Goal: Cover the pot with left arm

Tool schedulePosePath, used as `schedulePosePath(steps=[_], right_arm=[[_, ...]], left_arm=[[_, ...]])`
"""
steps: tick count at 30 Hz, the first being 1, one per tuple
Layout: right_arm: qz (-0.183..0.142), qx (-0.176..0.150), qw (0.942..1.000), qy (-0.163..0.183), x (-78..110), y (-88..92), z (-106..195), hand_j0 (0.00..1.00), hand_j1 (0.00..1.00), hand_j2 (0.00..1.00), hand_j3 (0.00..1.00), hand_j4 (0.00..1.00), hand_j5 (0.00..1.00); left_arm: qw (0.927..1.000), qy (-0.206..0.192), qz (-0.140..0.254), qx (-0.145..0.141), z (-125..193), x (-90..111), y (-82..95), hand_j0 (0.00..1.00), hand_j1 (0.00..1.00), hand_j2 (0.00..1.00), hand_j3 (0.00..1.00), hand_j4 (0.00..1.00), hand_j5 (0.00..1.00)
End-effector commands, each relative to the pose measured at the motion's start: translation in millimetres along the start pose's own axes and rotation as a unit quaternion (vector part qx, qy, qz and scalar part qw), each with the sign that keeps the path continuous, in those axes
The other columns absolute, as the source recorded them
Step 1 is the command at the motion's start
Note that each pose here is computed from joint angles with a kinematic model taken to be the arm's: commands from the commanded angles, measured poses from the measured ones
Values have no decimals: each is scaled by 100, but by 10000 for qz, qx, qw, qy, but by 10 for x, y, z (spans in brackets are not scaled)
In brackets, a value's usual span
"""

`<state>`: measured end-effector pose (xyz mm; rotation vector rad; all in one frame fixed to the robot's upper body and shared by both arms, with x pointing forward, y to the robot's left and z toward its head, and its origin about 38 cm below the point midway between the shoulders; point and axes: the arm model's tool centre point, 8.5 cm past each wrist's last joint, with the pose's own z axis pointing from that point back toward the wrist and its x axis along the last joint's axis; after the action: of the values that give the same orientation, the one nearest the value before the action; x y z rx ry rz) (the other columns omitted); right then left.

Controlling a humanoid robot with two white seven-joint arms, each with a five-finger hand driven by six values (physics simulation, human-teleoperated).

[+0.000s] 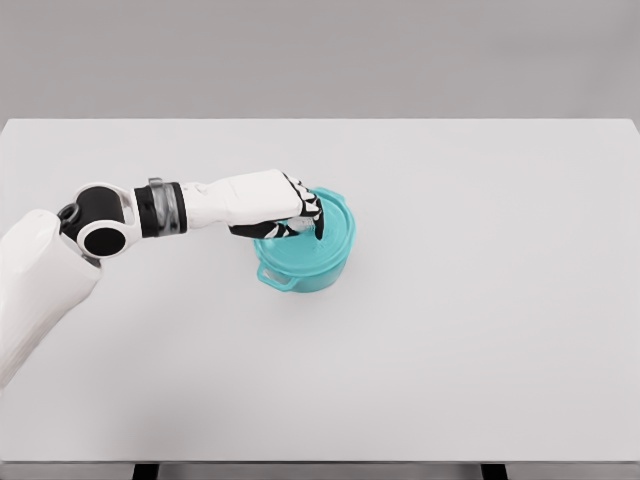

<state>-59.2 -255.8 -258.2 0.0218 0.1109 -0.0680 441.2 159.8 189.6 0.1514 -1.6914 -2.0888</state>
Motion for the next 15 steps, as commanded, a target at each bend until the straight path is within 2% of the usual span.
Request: schedulePosePath(steps=[1,15], right_arm=[[2,2,10000,1,-1,1,0,100,100,100,100,100,100],[2,2,10000,1,-1,1,0,100,100,100,100,100,100]], left_arm=[[10000,13,42,18,7,-11,0,52,52,52,52,52,52],[9999,83,114,-21,21,-62,-43,55,55,55,55,55,55]])
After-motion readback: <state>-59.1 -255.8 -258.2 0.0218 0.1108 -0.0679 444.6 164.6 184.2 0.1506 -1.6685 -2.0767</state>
